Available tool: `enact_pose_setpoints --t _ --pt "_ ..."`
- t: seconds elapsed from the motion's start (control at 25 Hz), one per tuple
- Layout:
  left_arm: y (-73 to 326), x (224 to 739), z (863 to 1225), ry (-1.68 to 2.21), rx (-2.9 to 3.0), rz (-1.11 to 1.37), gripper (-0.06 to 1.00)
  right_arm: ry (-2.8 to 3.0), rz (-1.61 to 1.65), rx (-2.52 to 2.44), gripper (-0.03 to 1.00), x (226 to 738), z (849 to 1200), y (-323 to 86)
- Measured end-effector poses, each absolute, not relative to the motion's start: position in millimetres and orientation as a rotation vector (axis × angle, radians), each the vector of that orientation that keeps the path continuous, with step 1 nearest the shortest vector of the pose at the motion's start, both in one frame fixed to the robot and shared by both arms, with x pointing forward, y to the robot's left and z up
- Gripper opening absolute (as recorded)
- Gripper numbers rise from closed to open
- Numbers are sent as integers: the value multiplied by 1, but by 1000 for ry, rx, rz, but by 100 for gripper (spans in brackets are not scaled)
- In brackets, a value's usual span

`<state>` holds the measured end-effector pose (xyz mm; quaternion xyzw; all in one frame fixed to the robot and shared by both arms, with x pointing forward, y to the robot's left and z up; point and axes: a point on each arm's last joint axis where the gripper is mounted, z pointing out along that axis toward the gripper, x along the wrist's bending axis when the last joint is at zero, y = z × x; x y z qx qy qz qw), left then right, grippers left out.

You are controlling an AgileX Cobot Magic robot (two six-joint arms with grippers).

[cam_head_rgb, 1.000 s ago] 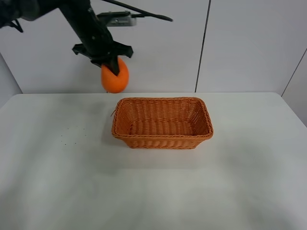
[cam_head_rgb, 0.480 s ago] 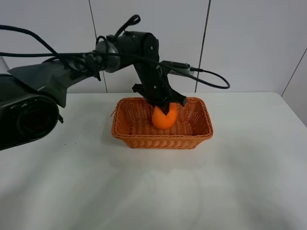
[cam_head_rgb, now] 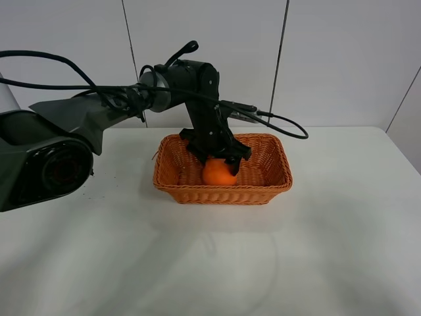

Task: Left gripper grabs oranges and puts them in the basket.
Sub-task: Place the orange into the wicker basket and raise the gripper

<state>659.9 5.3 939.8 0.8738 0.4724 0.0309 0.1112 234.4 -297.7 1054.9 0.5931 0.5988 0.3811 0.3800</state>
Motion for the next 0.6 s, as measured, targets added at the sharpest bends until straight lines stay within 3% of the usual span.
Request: enact_pose_setpoints --t 0.24,0.6 --pt "19 660 963 1421 2563 77 89 1529 973 1515 69 234 1055 -298" --pt "80 670 1056 1476 2382 205 89 1529 973 1515 69 234 1055 -298"
